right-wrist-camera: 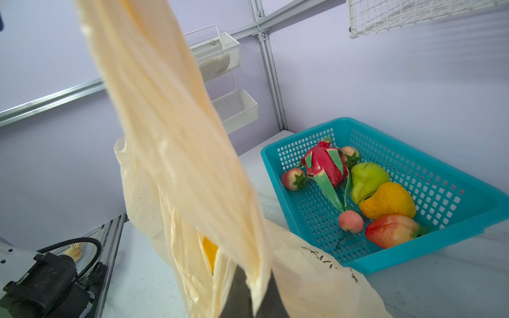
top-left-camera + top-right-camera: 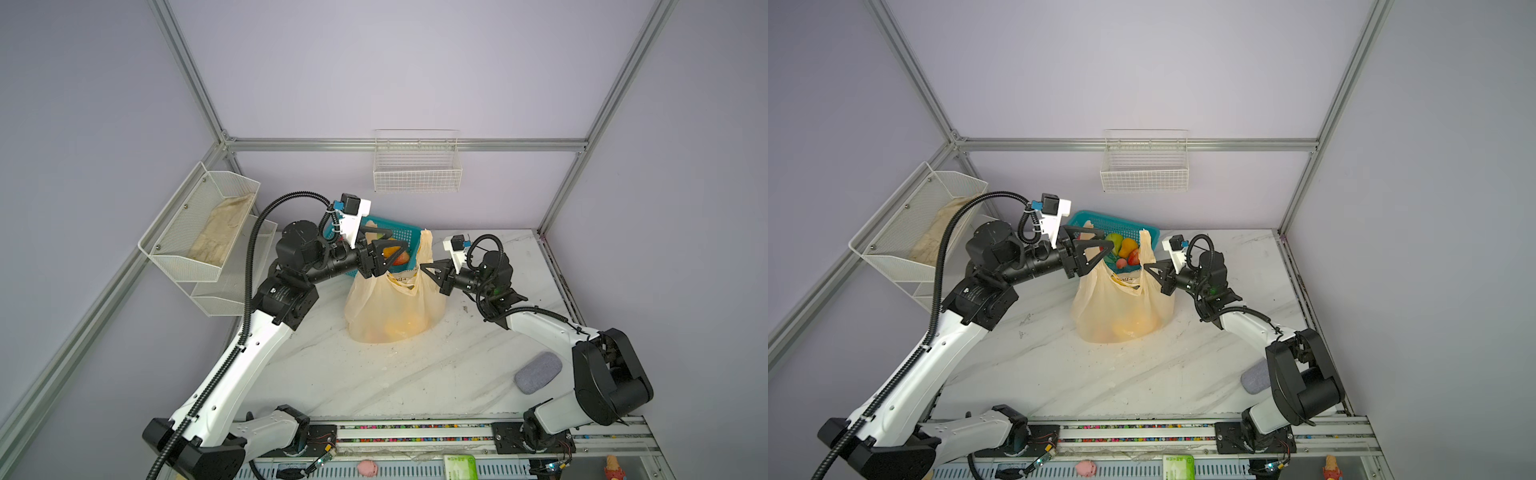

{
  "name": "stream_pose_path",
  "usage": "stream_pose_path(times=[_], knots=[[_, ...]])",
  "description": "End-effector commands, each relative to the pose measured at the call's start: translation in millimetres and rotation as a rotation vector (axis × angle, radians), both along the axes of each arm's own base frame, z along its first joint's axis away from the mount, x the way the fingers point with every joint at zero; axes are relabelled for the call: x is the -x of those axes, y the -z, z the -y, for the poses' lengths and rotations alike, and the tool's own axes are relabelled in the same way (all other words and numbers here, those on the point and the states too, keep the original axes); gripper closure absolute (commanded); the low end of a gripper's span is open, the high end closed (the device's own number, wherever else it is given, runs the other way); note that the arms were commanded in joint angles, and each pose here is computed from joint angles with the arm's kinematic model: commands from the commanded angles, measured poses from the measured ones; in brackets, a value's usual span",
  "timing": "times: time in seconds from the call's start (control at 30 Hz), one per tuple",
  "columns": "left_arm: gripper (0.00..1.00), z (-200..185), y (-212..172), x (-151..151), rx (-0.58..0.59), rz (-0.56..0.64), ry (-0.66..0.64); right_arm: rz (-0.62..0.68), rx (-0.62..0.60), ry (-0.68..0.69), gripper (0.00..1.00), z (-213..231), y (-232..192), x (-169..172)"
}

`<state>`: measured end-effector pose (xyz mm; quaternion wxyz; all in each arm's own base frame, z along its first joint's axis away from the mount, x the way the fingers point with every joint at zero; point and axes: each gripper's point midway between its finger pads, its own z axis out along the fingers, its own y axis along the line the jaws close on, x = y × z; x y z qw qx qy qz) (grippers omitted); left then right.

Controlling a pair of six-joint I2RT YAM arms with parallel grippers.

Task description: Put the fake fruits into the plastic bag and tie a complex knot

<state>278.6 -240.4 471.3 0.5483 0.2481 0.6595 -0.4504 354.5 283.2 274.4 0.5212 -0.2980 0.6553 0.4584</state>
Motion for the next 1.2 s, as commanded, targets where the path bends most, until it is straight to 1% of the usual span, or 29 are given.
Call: stream_pose_path(times=[0.0, 0.07, 0.17, 0.3, 0.4, 0.43, 0.5, 0.57, 0.67, 0.77, 0.87, 1.03, 1.17], knots=[[0.3, -29.0, 23.9, 0.5, -0.1, 0.024, -0.153, -0.021, -0.036, 0.037, 1.0, 3.7, -16.0, -2.9], [0.25, -52.4, 37.9, -0.4, -0.14, 0.046, -0.275, -0.029, -0.037, 0.042, 1.0, 3.5, -16.0, -5.3], [0.18, -78.5, 50.9, 1.7, -0.188, 0.089, -0.385, -0.033, -0.035, 0.034, 1.0, 2.1, -14.9, -6.8], [0.11, -86.8, 71.9, -4.1, -0.252, 0.086, -0.4, -0.035, -0.03, 0.03, 1.0, 0.7, -11.4, -7.8], [0.09, -86.6, 83.8, -16.9, -0.289, 0.112, -0.42, -0.032, -0.031, 0.029, 1.0, 0.3, -11.3, -9.1], [0.1, -87.7, 85.2, -22.7, -0.285, 0.125, -0.44, -0.034, -0.03, 0.028, 1.0, 0.2, -10.1, -8.3], [0.15, -88.6, 87.2, -32.8, -0.276, 0.152, -0.469, -0.034, -0.028, 0.03, 1.0, 0.5, -9.1, -8.5], [0.18, -82.5, 87.6, -39.0, -0.263, 0.173, -0.451, -0.033, -0.026, 0.03, 1.0, 0.9, -8.0, -7.9], [0.19, -70.3, 92.2, -47.0, -0.26, 0.183, -0.399, -0.031, -0.022, 0.031, 1.0, 1.0, -6.9, -7.4], [0.21, -64.6, 96.4, -57.9, -0.249, 0.181, -0.394, -0.028, -0.022, 0.03, 1.0, 0.9, -7.2, -7.4], [0.26, -59.9, 100.2, -65.4, -0.246, 0.2, -0.39, -0.032, -0.018, 0.027, 1.0, 0.3, -4.8, -7.5], [0.43, -48.5, 109.8, -67.8, -0.241, 0.206, -0.333, -0.031, -0.014, 0.031, 1.0, 1.4, -3.2, -8.4], [0.54, -45.5, 118.7, -69.4, -0.259, 0.206, -0.316, -0.031, -0.015, 0.033, 1.0, 1.8, -3.6, -9.0]])
